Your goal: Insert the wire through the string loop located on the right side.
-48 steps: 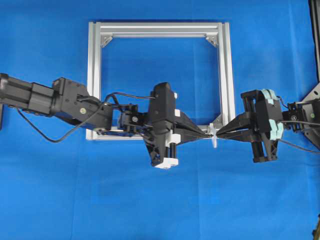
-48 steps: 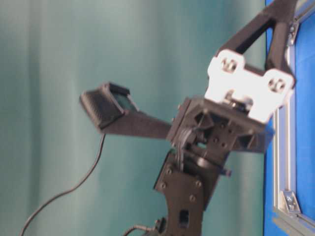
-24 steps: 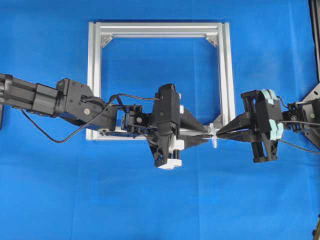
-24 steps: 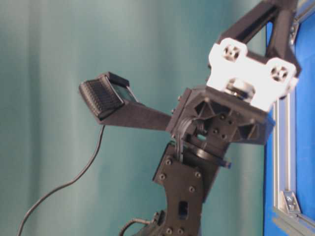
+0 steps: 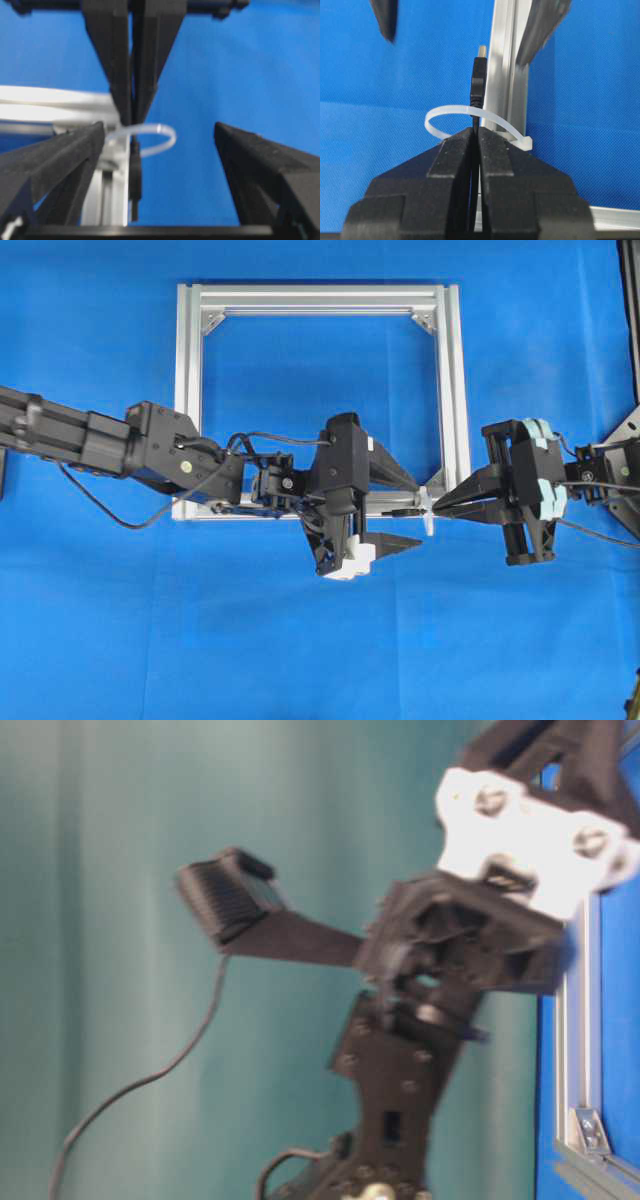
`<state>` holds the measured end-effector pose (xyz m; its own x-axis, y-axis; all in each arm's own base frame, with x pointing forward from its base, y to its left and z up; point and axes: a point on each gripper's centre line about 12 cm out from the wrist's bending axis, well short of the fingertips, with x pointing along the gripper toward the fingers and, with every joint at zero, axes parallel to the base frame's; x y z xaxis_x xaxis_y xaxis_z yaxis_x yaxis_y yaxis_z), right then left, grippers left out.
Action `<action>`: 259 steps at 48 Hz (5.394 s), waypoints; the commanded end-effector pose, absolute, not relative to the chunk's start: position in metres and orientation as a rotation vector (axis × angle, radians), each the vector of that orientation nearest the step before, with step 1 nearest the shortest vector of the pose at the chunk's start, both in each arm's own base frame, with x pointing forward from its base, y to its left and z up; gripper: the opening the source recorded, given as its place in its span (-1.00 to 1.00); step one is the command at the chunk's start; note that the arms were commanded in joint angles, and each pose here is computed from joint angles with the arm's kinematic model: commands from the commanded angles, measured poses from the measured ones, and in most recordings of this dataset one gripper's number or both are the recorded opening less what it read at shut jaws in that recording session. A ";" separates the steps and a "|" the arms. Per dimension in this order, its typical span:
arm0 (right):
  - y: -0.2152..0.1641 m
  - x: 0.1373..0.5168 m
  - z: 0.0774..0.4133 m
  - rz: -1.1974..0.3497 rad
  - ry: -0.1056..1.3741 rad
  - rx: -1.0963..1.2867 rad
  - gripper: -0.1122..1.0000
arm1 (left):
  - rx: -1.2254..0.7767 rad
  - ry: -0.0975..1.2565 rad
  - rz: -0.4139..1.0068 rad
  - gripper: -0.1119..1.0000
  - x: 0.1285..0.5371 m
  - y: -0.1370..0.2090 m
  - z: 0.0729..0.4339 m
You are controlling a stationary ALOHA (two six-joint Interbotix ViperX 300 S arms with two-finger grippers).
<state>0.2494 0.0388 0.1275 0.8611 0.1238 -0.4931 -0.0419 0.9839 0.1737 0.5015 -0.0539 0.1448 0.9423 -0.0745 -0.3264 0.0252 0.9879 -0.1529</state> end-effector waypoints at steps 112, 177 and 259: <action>0.040 0.253 0.131 0.096 0.532 0.155 0.92 | -0.138 0.354 -0.048 -0.66 0.492 -0.052 0.129; 0.039 0.253 0.137 0.078 0.544 0.178 0.91 | -0.116 0.537 -0.032 -0.66 0.217 -0.020 0.118; 0.029 0.274 0.221 0.056 0.466 0.181 0.91 | -0.118 0.286 -0.033 0.69 0.209 -0.012 0.213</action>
